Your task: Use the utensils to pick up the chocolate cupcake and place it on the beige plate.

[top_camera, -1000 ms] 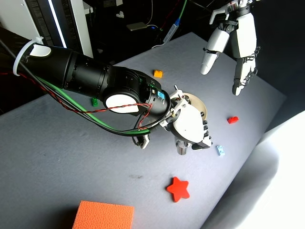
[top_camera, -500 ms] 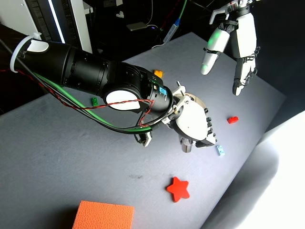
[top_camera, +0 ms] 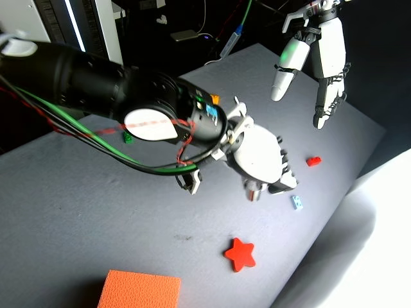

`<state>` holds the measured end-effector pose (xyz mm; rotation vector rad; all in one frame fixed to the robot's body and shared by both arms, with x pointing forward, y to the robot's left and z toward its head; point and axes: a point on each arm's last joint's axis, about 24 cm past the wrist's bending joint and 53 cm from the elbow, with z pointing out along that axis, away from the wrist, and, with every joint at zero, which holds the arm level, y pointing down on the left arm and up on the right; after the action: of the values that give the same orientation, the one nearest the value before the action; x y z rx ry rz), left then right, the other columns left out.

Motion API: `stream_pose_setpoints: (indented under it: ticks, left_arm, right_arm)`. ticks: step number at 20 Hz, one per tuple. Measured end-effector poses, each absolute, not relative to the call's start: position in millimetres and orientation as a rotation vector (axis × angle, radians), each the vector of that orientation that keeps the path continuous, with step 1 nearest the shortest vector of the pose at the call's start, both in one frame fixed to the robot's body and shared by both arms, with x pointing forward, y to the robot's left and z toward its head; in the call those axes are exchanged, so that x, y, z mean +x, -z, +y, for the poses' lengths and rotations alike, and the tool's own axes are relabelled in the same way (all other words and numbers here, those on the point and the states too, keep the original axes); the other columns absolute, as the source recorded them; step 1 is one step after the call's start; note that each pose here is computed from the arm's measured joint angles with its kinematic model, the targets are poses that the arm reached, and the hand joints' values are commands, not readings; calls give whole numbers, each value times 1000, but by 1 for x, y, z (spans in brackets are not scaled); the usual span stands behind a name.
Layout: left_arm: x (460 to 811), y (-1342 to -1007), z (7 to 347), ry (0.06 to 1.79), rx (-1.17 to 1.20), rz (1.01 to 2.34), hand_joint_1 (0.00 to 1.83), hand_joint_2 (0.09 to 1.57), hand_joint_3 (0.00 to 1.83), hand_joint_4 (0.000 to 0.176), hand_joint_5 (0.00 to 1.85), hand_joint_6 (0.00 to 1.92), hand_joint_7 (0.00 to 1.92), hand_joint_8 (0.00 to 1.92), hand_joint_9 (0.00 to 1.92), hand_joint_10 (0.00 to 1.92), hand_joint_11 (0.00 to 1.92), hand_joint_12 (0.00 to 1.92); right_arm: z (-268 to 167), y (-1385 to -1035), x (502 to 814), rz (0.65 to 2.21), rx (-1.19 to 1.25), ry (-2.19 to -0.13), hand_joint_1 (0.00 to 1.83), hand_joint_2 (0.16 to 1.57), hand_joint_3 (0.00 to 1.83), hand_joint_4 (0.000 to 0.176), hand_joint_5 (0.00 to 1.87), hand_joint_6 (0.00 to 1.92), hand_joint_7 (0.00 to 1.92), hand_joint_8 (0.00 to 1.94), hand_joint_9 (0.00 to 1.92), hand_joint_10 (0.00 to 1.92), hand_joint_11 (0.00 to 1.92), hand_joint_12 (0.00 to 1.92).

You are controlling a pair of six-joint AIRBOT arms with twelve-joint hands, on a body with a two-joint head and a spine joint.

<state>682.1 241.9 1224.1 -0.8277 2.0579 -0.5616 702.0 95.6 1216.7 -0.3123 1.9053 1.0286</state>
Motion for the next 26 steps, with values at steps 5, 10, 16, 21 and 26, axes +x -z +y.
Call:
stream_pose_setpoints:
  ticks: [5, 10, 16, 21, 26]
  left_arm:
    - [682, -1224, 243, 560, -830, 2057, 360, 1022, 0, 0, 231, 0, 288, 0, 242, 3, 0, 752]
    - [683, -1224, 244, 560, -833, 2057, 342, 1033, 2, 0, 216, 0, 242, 0, 206, 0, 0, 679]
    - [683, -1224, 244, 560, -833, 2056, 328, 1042, 1, 0, 201, 2, 194, 1, 175, 2, 0, 607]
    - [683, -1224, 243, 563, -831, 2055, 308, 1046, 2, 1, 202, 1, 215, 2, 190, 2, 0, 625]
    - [683, -1224, 245, 558, -834, 2056, 323, 1044, 0, 0, 214, 4, 224, 3, 199, 4, 0, 644]
  right_arm:
    - [76, -1216, 688, 1927, -323, -1019, 1067, 1223, 4, 0, 436, 1004, 363, 1199, 287, 1428, 177, 1677]
    - [39, -1214, 673, 1900, -312, -1006, 1059, 1229, 0, 0, 458, 1016, 359, 1207, 285, 1435, 214, 1734]
    - [13, -1196, 656, 1883, -297, -1006, 1038, 1308, 0, 0, 617, 1514, 371, 1247, 290, 1478, 236, 1760]
    - [-4, -1170, 652, 1893, -282, -986, 1057, 1286, 0, 0, 651, 1465, 383, 1260, 305, 1488, 254, 1757]
    - [-15, -1126, 641, 1963, -285, -957, 1061, 1279, 0, 0, 663, 1448, 398, 1241, 314, 1463, 243, 1753]
